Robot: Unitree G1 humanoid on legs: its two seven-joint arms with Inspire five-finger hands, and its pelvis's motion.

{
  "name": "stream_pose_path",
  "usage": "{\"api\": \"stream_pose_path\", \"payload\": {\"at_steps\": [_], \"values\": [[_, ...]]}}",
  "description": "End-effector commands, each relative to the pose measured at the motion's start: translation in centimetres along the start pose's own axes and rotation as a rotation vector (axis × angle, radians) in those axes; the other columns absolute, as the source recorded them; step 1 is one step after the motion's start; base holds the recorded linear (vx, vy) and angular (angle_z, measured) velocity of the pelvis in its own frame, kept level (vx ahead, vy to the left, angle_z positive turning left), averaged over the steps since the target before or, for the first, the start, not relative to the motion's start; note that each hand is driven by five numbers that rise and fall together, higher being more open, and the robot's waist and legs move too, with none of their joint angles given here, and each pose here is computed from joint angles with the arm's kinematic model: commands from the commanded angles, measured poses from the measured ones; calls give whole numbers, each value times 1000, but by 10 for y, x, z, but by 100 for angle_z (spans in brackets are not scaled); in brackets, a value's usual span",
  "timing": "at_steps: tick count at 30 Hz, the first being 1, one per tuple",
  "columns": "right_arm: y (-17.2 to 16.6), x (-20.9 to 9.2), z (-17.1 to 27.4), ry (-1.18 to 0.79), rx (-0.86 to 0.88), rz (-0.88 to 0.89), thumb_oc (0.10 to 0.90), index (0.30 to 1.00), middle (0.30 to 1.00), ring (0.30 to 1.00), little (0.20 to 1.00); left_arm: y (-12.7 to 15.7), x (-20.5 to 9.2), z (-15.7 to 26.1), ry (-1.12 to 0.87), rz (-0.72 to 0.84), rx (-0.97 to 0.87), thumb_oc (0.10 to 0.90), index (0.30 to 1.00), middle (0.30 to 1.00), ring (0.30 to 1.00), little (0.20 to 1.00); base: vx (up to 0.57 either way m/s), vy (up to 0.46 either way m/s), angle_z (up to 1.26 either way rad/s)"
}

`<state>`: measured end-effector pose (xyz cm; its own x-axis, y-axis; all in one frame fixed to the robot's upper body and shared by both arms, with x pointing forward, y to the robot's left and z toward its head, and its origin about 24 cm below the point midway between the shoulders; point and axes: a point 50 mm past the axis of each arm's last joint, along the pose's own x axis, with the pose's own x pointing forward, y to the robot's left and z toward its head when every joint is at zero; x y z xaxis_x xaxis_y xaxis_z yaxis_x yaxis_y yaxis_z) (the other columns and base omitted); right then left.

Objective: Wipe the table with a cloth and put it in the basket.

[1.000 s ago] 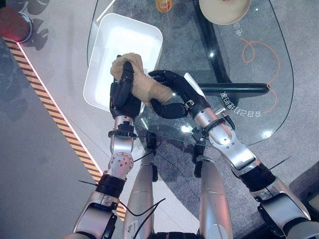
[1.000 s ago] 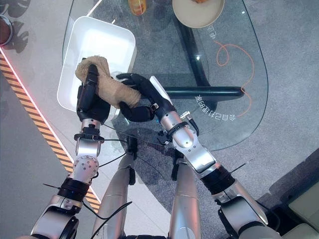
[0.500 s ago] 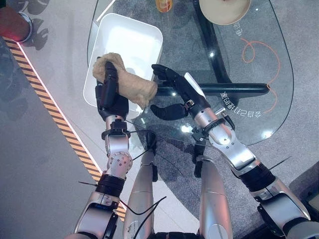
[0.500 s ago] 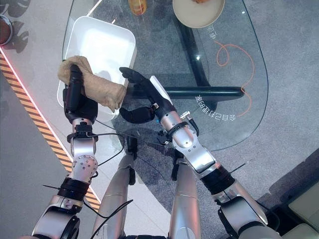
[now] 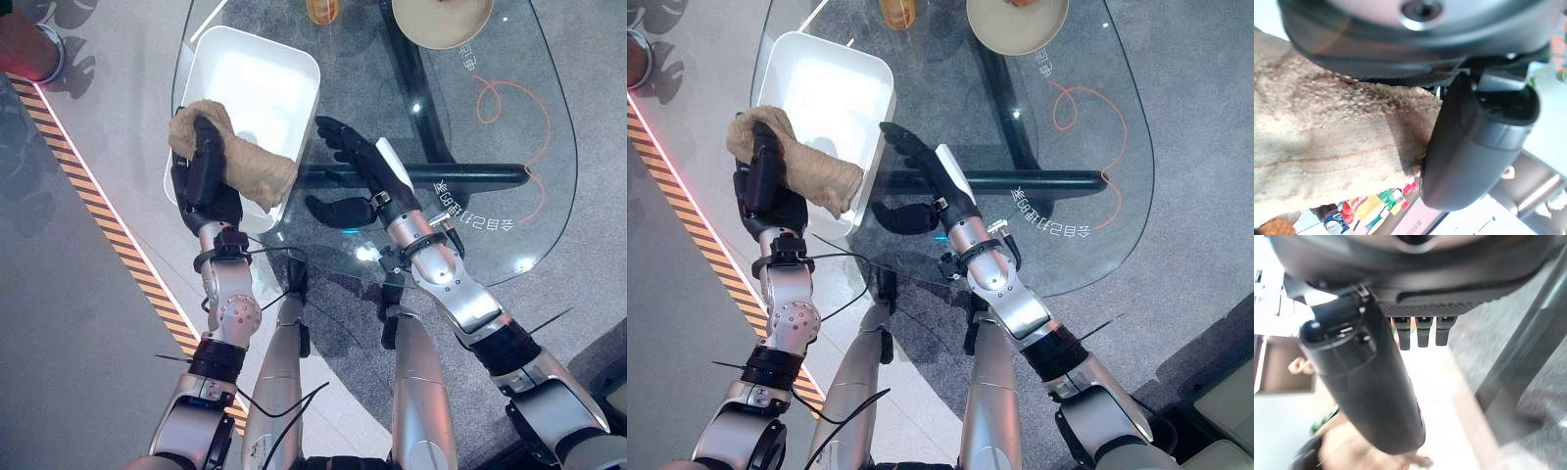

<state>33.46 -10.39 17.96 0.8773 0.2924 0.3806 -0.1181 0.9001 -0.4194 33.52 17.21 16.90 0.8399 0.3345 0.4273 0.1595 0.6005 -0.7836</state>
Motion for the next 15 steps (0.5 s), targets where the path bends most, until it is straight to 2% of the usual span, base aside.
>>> {"api": "stream_pose_path", "payload": {"at_steps": [1, 9, 15], "values": [[-27, 16, 54, -294, 44, -223, 800, 900, 900, 900, 900, -61, 31, 65, -369, -274, 90, 100, 300, 300, 300, 200, 0, 0, 0], [-92, 5, 7, -129, 11, -601, 800, 900, 900, 900, 900, -63, 47, 80, -454, -261, 394, 100, 300, 300, 300, 200, -6, 10, -1], [-140, -15, -30, 16, -65, -836, 800, 900, 900, 900, 900, -59, 59, 94, -492, -239, 532, 100, 300, 300, 300, 200, -15, 8, -4]]}}
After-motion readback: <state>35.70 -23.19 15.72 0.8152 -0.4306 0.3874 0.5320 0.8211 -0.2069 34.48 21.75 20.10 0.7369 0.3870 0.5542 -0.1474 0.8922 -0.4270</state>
